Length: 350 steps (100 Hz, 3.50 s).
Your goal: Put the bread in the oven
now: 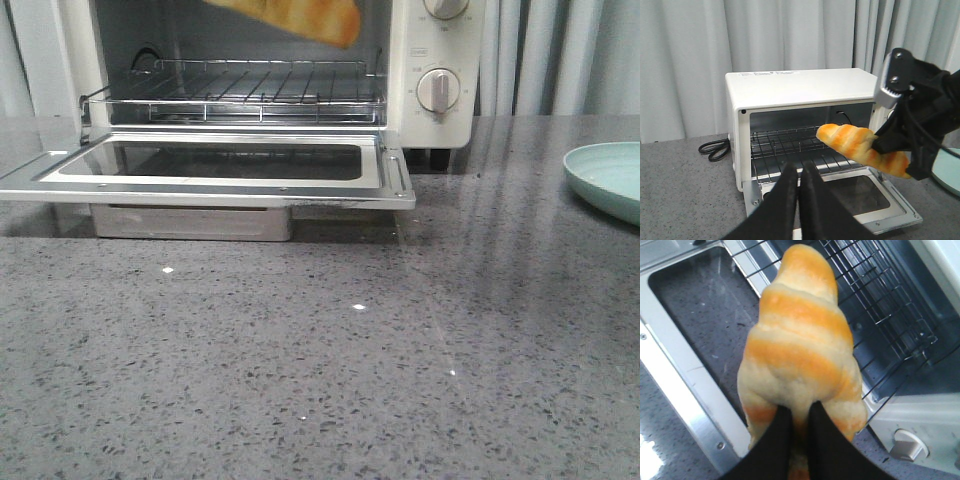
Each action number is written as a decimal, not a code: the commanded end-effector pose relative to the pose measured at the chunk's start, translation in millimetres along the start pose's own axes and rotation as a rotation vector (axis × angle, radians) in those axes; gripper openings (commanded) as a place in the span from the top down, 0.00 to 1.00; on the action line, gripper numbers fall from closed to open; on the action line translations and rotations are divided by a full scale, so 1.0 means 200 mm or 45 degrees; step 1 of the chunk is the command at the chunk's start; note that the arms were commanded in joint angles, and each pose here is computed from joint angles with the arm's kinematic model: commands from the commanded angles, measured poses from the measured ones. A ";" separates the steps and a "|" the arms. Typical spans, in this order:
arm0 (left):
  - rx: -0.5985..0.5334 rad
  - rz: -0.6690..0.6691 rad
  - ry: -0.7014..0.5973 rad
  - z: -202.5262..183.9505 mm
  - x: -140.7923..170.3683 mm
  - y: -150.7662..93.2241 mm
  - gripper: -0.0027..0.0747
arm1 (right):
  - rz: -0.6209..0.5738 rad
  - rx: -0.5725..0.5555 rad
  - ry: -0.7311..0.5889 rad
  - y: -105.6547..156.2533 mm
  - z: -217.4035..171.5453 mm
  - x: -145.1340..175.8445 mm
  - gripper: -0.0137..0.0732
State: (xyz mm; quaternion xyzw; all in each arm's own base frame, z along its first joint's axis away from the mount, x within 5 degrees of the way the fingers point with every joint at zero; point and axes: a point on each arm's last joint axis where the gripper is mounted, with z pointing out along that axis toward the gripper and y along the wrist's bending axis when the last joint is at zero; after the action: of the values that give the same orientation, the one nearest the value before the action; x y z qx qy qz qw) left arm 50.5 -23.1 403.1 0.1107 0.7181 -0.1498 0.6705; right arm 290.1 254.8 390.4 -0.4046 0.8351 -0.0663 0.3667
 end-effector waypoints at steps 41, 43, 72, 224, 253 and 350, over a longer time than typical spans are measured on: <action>0.002 -0.026 -0.089 -0.01 -0.06 0.00 0.99 | -0.203 0.291 -0.193 -0.07 0.15 -0.16 0.93; 0.002 -0.026 -0.086 -0.01 -0.06 0.00 0.99 | -0.210 0.302 -0.191 -0.07 0.16 -0.16 0.93; 0.005 -0.030 -0.078 -0.01 -0.06 0.00 0.99 | -0.299 0.360 -0.215 -0.06 0.26 -0.18 0.93; 0.021 -0.047 -0.041 -0.01 -0.04 -0.01 0.99 | -0.195 0.390 -0.234 -0.15 0.29 -0.18 0.29; -0.002 -0.007 -0.130 -0.09 -0.06 -0.01 0.99 | -0.232 0.346 -0.295 -0.01 0.15 -0.23 0.30; -0.125 -0.034 -0.211 -0.26 0.35 0.02 0.99 | -0.209 0.095 -0.085 0.39 -0.42 -0.11 0.30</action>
State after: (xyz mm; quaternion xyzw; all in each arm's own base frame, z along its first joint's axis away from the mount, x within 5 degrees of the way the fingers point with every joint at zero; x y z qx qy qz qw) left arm -3.7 -4.5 328.7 0.0761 0.6976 -0.1334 0.6998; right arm 204.8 334.7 397.5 -0.4963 0.7680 -0.1209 0.3863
